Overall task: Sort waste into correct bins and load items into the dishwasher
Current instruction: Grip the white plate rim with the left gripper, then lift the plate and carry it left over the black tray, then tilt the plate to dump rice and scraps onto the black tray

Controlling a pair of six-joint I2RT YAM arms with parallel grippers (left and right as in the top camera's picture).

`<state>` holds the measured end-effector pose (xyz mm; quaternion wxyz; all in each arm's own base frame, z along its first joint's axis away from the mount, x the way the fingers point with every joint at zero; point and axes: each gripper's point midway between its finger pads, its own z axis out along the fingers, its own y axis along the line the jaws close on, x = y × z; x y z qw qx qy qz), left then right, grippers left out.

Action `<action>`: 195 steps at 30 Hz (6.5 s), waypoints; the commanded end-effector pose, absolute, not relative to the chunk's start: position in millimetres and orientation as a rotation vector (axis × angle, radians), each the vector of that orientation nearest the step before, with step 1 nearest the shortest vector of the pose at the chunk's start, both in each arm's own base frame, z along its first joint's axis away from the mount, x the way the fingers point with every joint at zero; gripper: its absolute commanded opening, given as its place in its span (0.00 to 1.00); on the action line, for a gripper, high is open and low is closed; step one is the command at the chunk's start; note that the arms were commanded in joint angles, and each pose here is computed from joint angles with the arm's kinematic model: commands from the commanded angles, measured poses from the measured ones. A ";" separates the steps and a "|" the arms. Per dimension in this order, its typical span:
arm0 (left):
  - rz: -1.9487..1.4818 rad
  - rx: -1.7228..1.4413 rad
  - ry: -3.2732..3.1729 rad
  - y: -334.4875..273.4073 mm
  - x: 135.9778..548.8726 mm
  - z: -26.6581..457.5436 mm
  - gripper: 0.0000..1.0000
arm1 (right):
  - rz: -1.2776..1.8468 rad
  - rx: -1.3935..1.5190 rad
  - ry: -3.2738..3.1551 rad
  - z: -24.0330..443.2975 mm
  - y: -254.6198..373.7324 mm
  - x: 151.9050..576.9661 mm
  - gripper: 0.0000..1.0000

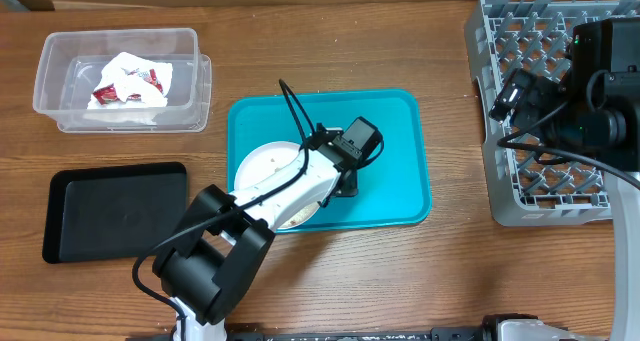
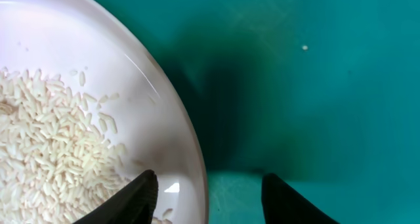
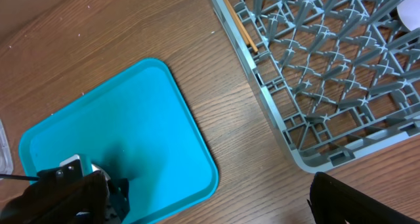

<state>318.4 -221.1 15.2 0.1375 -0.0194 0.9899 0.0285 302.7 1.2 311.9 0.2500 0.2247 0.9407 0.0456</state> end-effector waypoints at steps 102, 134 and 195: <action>0.290 -0.066 2.864 -210.5 323.4 76.7 0.04 | 0.121 0.621 2.544 314.9 -0.8 302.7 1.00; 0.506 -0.588 2.889 -80.4 343.3 157.6 0.04 | 0.121 0.621 2.544 314.8 -0.8 302.7 1.00; -0.951 -0.975 2.662 68.9 382.0 197.1 0.04 | 0.121 0.621 2.544 314.8 -0.9 302.7 1.00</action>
